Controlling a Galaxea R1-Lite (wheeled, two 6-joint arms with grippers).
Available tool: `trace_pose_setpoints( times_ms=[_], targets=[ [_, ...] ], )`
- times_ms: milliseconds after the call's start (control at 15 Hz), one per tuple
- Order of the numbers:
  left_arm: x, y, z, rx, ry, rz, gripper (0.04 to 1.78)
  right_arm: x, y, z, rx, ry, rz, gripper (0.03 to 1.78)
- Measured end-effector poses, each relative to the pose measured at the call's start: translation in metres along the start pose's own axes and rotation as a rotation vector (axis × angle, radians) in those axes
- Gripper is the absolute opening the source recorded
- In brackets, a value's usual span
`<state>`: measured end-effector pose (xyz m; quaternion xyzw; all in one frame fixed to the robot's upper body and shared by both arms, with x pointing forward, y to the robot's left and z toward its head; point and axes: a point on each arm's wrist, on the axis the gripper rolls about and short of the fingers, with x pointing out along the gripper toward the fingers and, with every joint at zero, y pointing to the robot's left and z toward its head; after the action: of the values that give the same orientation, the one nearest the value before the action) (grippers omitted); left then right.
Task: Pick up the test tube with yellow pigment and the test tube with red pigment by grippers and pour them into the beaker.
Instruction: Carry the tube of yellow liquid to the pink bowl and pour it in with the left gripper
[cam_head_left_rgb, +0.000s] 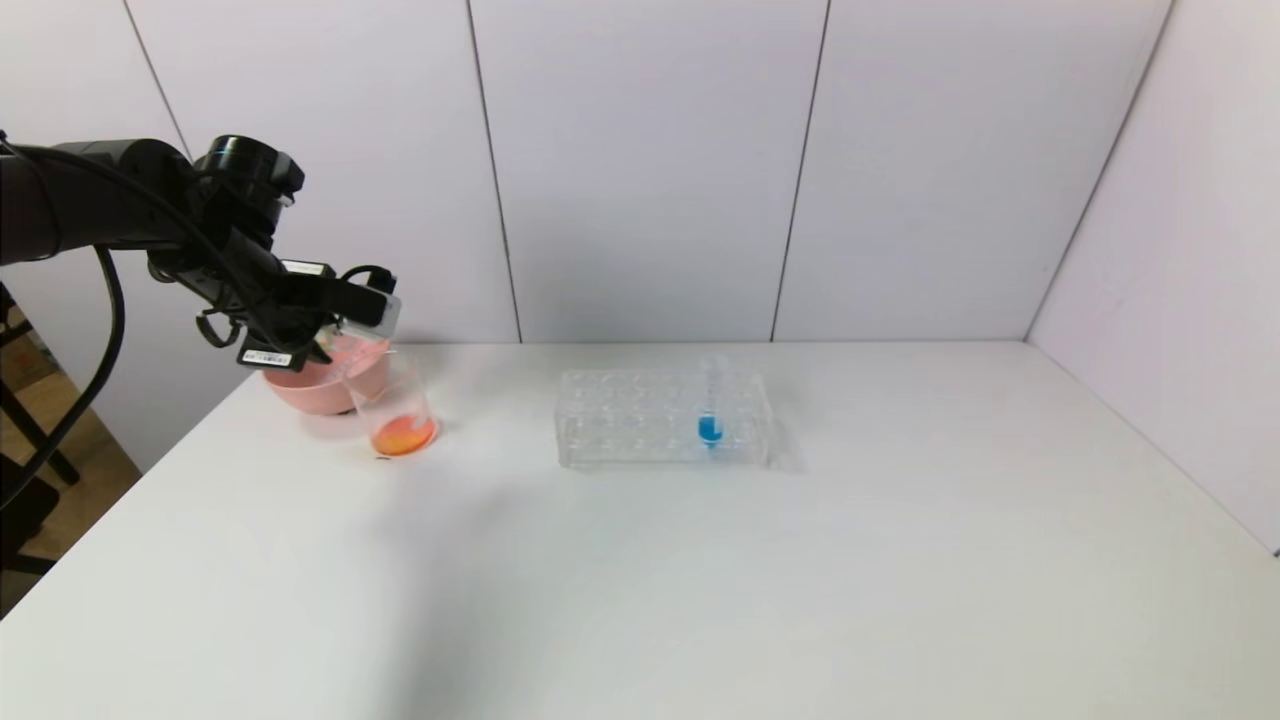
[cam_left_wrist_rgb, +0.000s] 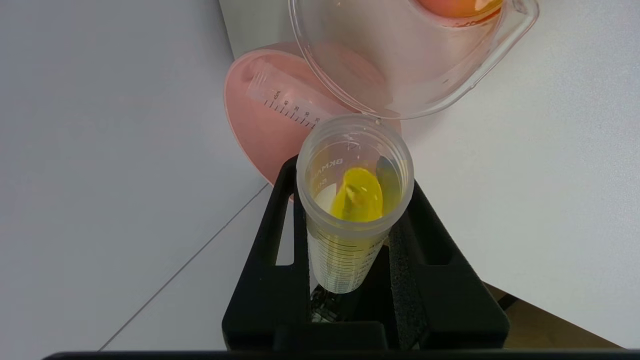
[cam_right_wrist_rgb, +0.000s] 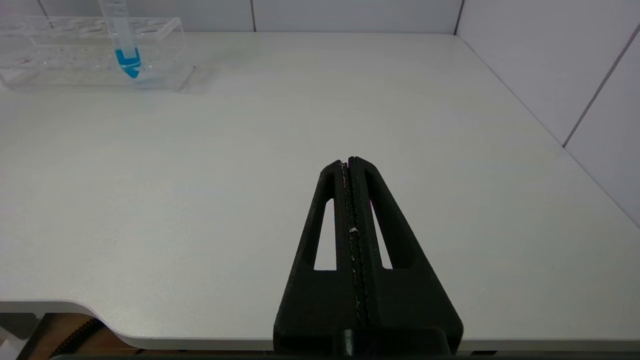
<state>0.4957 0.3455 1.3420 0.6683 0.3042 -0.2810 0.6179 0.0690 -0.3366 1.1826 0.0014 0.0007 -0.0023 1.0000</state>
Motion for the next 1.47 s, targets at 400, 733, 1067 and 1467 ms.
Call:
trace_pose_setpoints(
  times_ms=[400,733,1067,1467],
  targets=[
    [-0.001,-0.003,0.005,-0.041,0.021,-0.032,0.46,0.0,0.0,0.0,0.0,0.0,0.0,0.11],
    [-0.005,-0.005,0.012,-0.082,0.062,-0.057,0.46,0.0,0.0,0.0,0.0,0.0,0.0,0.11],
    [-0.003,-0.005,0.013,-0.086,0.083,-0.07,0.46,0.0,0.0,0.0,0.0,0.0,0.0,0.11],
    [0.003,-0.005,0.015,-0.079,0.1,-0.082,0.46,0.0,0.0,0.0,0.0,0.0,0.0,0.11]
  ],
)
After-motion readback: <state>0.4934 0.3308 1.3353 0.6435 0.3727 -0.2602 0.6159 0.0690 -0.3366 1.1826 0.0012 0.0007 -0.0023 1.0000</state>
